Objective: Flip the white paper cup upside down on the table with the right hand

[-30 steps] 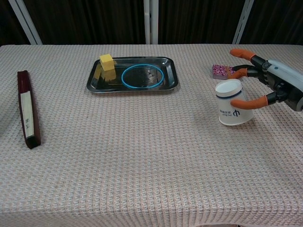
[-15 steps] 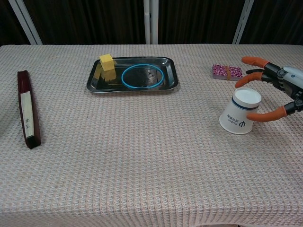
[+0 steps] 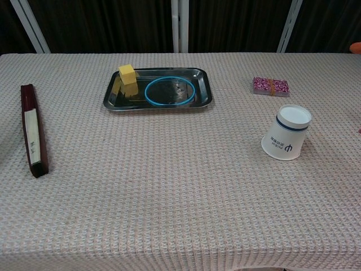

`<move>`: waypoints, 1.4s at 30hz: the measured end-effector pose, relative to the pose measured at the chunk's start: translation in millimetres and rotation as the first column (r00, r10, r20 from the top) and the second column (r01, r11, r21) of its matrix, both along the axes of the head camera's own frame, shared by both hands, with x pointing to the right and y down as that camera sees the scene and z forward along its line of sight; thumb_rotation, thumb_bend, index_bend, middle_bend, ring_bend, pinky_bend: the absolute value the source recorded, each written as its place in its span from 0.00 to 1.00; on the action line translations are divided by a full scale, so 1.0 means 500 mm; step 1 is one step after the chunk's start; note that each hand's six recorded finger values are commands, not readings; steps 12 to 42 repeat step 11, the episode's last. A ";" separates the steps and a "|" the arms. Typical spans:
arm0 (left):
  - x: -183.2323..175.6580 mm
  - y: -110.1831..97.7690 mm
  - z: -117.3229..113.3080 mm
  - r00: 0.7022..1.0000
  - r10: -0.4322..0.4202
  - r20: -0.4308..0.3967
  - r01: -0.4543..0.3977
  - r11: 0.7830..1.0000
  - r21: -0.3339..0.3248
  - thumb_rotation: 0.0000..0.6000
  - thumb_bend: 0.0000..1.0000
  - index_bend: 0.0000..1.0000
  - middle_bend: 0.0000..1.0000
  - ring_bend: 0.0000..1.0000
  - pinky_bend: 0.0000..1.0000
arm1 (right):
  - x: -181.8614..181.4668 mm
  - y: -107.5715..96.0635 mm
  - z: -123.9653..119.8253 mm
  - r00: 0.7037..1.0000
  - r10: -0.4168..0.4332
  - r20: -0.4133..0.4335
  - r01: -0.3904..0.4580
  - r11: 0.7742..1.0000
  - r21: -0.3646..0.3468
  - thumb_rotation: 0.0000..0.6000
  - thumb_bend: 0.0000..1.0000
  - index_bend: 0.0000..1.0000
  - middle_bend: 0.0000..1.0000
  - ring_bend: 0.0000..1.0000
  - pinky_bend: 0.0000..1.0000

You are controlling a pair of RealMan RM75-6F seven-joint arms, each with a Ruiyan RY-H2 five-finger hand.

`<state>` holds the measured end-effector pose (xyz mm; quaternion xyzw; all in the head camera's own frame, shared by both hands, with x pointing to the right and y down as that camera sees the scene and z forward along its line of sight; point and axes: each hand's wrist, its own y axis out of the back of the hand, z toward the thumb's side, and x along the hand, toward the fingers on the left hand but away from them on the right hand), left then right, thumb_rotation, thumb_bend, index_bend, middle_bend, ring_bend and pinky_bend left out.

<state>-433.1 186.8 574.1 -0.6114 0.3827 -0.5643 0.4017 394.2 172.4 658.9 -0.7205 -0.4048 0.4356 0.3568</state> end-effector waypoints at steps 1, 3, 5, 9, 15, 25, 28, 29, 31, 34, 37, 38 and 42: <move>0.000 0.000 -0.001 1.000 0.002 0.000 -0.002 1.000 0.003 1.00 0.09 0.07 0.01 0.00 0.03 | 0.013 0.006 -0.011 0.998 0.013 -0.062 -0.012 1.000 0.015 1.00 0.00 0.00 0.00 0.00 0.00; -0.001 0.001 -0.003 1.000 0.004 -0.001 -0.004 1.000 0.005 1.00 0.09 0.07 0.01 0.00 0.03 | 0.042 0.022 -0.038 0.979 0.059 -0.196 -0.052 0.998 0.043 1.00 0.00 0.00 0.00 0.00 0.00; 0.000 0.000 -0.004 1.000 0.005 0.001 -0.005 1.000 0.008 1.00 0.09 0.07 0.01 0.00 0.03 | 0.066 0.039 -0.062 0.951 0.106 -0.290 -0.093 0.994 0.056 1.00 0.00 0.00 0.00 0.00 0.00; 0.000 -0.001 -0.005 1.000 0.000 0.005 -0.001 1.000 0.013 1.00 0.09 0.07 0.01 0.00 0.03 | 0.107 0.063 -0.094 0.893 0.178 -0.413 -0.163 0.984 0.070 1.00 0.00 0.00 0.00 0.00 0.00; -0.003 -0.002 -0.006 1.000 -0.008 0.008 0.008 1.000 0.017 1.00 0.09 0.07 0.01 0.00 0.03 | 0.130 0.070 -0.103 0.874 0.209 -0.438 -0.197 0.978 0.074 1.00 0.00 0.00 0.00 0.00 0.00; -0.003 -0.002 -0.006 1.000 -0.008 0.008 0.008 1.000 0.017 1.00 0.09 0.07 0.01 0.00 0.03 | 0.130 0.070 -0.103 0.874 0.209 -0.438 -0.197 0.978 0.074 1.00 0.00 0.00 0.00 0.00 0.00; -0.003 -0.002 -0.006 1.000 -0.008 0.008 0.008 1.000 0.017 1.00 0.09 0.07 0.01 0.00 0.03 | 0.130 0.070 -0.103 0.874 0.209 -0.438 -0.197 0.978 0.074 1.00 0.00 0.00 0.00 0.00 0.00; -0.003 -0.002 -0.006 1.000 -0.008 0.008 0.008 1.000 0.017 1.00 0.09 0.07 0.01 0.00 0.03 | 0.130 0.070 -0.103 0.874 0.209 -0.438 -0.197 0.978 0.074 1.00 0.00 0.00 0.00 0.00 0.00; -0.003 -0.002 -0.006 1.000 -0.008 0.008 0.008 1.000 0.017 1.00 0.09 0.07 0.01 0.00 0.03 | 0.130 0.070 -0.103 0.874 0.209 -0.438 -0.197 0.978 0.074 1.00 0.00 0.00 0.00 0.00 0.00; -0.003 -0.002 -0.006 1.000 -0.008 0.008 0.008 1.000 0.017 1.00 0.09 0.07 0.01 0.00 0.03 | 0.130 0.070 -0.103 0.874 0.209 -0.438 -0.197 0.978 0.074 1.00 0.00 0.00 0.00 0.00 0.00; -0.003 -0.002 -0.006 1.000 -0.008 0.008 0.008 1.000 0.017 1.00 0.09 0.07 0.01 0.00 0.03 | 0.130 0.070 -0.103 0.874 0.209 -0.438 -0.197 0.978 0.074 1.00 0.00 0.00 0.00 0.00 0.00; -0.003 -0.002 -0.006 1.000 -0.008 0.008 0.008 1.000 0.017 1.00 0.09 0.07 0.01 0.00 0.03 | 0.130 0.070 -0.103 0.874 0.209 -0.438 -0.197 0.978 0.074 1.00 0.00 0.00 0.00 0.00 0.00; -0.003 -0.002 -0.006 1.000 -0.008 0.008 0.008 1.000 0.017 1.00 0.09 0.07 0.01 0.00 0.03 | 0.130 0.070 -0.103 0.874 0.209 -0.438 -0.197 0.978 0.074 1.00 0.00 0.00 0.00 0.00 0.00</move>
